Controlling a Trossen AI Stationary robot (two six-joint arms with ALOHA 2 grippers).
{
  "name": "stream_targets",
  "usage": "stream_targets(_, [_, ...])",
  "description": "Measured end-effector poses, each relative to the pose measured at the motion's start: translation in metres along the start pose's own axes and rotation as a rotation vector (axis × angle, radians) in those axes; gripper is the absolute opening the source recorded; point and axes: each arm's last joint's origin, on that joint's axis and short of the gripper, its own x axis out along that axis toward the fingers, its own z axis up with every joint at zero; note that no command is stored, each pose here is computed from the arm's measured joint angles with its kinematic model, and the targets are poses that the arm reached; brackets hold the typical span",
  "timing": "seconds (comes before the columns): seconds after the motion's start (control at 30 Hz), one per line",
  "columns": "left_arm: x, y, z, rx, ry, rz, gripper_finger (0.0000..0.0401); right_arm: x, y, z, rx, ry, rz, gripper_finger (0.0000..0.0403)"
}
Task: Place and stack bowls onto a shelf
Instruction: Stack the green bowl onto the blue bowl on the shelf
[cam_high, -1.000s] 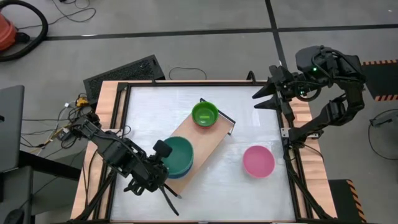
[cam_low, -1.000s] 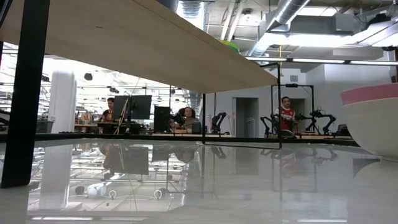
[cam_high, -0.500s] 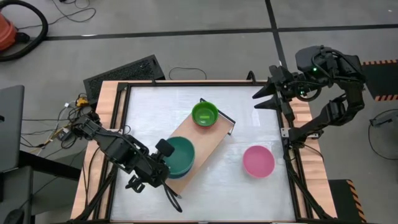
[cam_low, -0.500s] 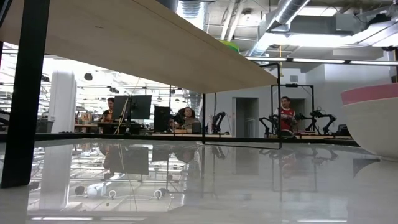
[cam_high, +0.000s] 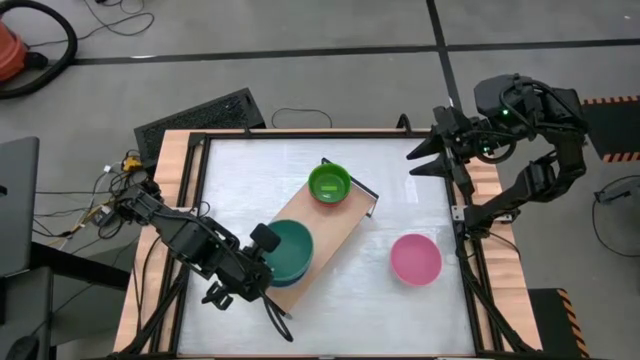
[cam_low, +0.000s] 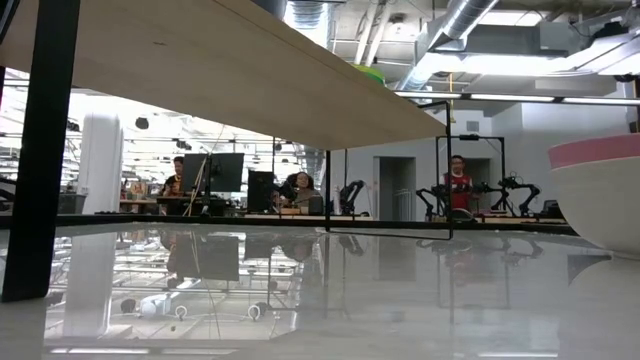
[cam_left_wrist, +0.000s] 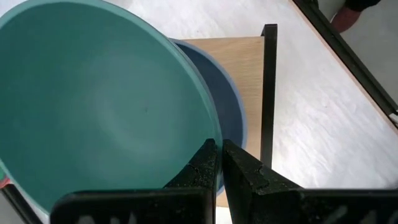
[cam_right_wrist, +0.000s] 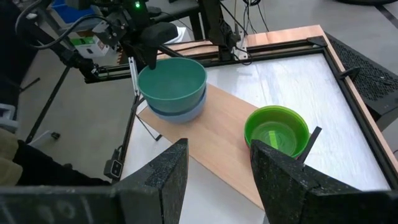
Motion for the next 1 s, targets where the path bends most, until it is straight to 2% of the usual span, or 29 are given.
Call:
stream_targets(0.2, [0.000,0.000,-0.001,-0.002,-0.002,-0.001,0.0000,0.004,-0.001,0.001,0.002,0.008,-0.008,0.0198])
stream_targets(0.4, [0.003,-0.004,-0.019,0.003,0.051,-0.003,0.0000,0.009,-0.002,0.002,0.004,0.019,-0.011,0.0198])
stream_targets(0.63, [-0.001,-0.002,-0.025,0.066,0.054,0.066,0.0000,0.017,-0.003,0.004,0.007,0.033,-0.014,0.0198])
stream_targets(0.83, [0.005,-0.004,-0.019,0.129,0.048,0.017,0.0000,0.021,-0.004,0.003,0.007,0.061,-0.015,0.0198])
stream_targets(1.0, [0.005,-0.005,-0.020,0.137,0.043,-0.006,0.0000,0.021,-0.004,0.003,0.007,0.066,-0.014,0.0198])
